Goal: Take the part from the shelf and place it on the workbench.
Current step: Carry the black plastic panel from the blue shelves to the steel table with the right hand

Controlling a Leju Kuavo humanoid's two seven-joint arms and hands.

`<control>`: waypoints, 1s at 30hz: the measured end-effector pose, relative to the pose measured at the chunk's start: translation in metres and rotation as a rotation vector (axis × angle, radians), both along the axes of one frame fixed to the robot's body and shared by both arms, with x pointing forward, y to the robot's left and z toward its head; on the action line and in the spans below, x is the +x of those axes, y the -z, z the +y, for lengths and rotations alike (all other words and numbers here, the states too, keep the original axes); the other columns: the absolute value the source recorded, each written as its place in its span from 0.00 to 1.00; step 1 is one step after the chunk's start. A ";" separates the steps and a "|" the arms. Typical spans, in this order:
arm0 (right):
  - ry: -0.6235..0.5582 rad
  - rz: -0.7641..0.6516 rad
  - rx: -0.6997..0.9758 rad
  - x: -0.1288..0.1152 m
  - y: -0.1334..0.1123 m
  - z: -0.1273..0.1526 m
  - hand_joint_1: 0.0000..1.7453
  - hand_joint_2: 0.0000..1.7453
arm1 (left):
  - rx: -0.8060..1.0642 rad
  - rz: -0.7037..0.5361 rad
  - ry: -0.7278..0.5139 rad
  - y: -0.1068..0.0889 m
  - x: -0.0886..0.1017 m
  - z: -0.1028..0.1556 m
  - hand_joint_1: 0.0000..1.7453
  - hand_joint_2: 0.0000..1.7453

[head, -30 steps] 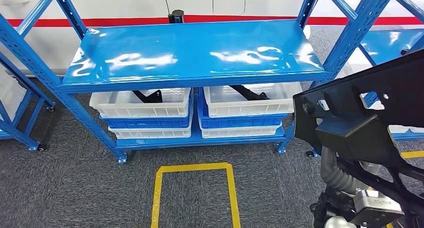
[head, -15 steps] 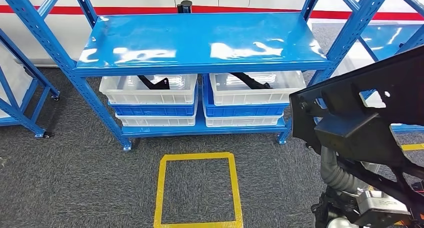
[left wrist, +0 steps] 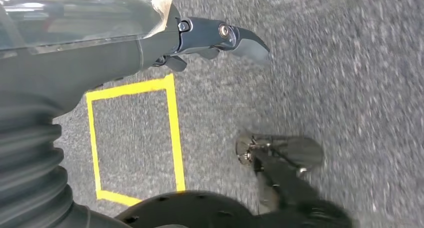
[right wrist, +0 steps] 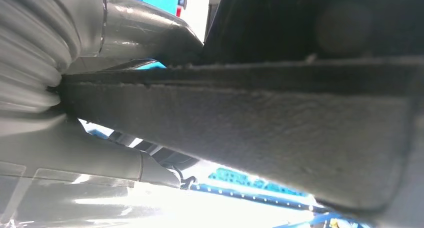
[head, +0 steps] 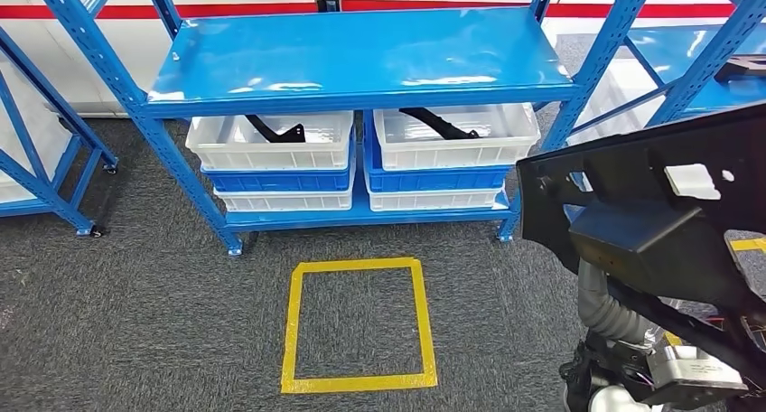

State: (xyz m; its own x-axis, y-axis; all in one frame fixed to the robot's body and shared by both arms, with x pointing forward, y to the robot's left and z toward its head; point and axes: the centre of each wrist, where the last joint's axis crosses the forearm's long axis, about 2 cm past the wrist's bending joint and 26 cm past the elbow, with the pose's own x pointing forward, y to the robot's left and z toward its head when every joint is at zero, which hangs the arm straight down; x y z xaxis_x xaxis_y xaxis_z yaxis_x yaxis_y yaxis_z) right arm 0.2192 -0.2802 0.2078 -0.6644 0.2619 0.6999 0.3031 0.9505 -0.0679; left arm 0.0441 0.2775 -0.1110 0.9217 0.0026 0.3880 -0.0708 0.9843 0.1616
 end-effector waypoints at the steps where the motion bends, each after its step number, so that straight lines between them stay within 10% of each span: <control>1: -0.005 0.001 0.002 0.000 0.001 0.001 1.00 1.00 | 0.007 -0.001 -0.004 0.000 0.000 0.001 0.00 1.00; 30: -0.045 0.038 0.044 -0.007 0.011 0.015 1.00 1.00 | 0.058 -0.015 0.020 0.001 -0.008 0.019 0.00 1.00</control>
State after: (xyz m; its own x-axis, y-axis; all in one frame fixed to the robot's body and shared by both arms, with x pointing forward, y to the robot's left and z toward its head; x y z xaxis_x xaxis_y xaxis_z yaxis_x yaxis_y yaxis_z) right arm 0.2119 -0.2651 0.1972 -0.6478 0.2011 0.7348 0.2583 0.9654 -0.0365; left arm 0.0366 0.2961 -0.1120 0.9154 -0.0384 0.4007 -0.0542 0.9746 0.2174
